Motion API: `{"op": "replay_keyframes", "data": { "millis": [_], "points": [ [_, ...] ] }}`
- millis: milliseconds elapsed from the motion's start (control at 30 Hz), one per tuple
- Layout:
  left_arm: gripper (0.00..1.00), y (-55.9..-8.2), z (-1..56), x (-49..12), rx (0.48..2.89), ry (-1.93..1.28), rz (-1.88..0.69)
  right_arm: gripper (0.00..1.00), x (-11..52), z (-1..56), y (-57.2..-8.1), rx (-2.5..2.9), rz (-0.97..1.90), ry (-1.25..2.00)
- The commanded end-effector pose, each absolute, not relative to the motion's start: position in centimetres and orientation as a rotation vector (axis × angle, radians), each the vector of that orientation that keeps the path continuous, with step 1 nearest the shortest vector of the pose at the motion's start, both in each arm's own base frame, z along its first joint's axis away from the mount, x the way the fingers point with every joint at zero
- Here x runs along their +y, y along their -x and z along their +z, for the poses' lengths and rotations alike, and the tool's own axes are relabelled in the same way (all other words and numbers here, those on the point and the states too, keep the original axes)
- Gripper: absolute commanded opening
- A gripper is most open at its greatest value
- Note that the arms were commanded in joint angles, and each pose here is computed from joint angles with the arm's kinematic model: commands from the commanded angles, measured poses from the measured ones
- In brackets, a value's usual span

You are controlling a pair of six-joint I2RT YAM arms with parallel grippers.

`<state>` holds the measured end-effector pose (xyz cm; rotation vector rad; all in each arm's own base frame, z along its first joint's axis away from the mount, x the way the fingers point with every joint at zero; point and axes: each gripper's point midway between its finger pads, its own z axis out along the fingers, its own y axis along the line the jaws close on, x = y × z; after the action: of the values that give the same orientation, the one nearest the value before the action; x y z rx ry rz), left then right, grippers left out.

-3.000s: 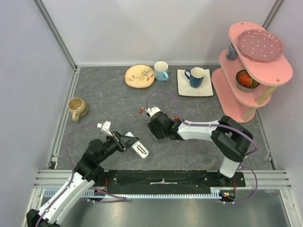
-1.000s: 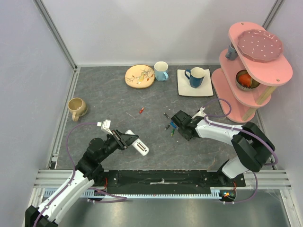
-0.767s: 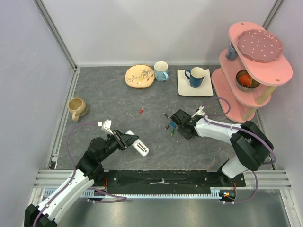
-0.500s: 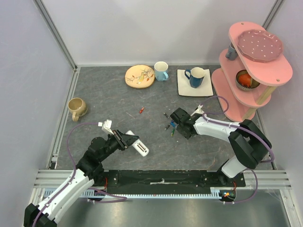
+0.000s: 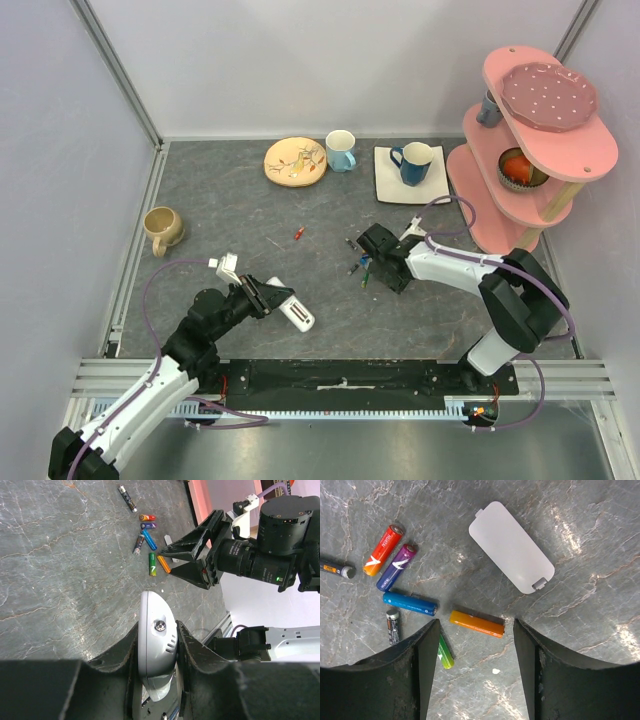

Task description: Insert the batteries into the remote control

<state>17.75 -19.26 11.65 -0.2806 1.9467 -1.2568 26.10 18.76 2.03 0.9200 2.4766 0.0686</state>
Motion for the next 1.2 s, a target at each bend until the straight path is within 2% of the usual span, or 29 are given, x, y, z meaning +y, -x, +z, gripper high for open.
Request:
{"op": "replay_keyframes", "data": {
  "millis": [0,100,200,267,300,400,567,667,900,1167],
  "points": [
    [0.02,-18.1,12.4,-19.2,1.895,0.268,-1.265,0.68,18.7,4.7,-26.5,2.482,0.069,-0.812],
    [0.02,-18.2,12.6,-19.3,1.894,0.259,-1.264,0.67,18.5,7.5,-27.5,2.457,0.082,-0.588],
    [0.02,-18.1,12.5,-19.4,1.903,0.252,-1.263,0.66,18.5,10.4,-28.9,2.429,0.038,-0.194],
    [0.02,-18.1,12.5,-19.5,1.901,0.247,-1.27,0.65,19.2,11.4,-29.5,2.397,0.034,0.189],
    [0.02,-18.0,12.3,-19.5,1.9,0.252,-1.276,0.63,20.3,11.3,-28.6,2.408,0.114,0.334],
    [0.02,-17.9,13.1,-19.8,1.865,0.228,-1.31,0.58,19.6,10.1,-28.2,2.384,0.045,0.595],
    [0.02,-17.3,14.0,-20.3,1.843,0.159,-1.348,0.43,19.4,7.9,-27.4,2.411,0.035,0.695],
    [0.02,-17.1,14.1,-20.5,1.849,0.135,-1.357,0.4,19.6,7.3,-26.9,2.413,0.066,0.724],
    [0.02,-16.9,13.7,-20.8,1.854,0.138,-1.383,0.46,20.2,5.7,-26.3,2.457,0.088,0.773],
    [0.02,-16.9,13.6,-20.9,1.855,0.131,-1.387,0.44,19.7,3.9,-26.0,2.513,0.043,0.785]
  ]
}}
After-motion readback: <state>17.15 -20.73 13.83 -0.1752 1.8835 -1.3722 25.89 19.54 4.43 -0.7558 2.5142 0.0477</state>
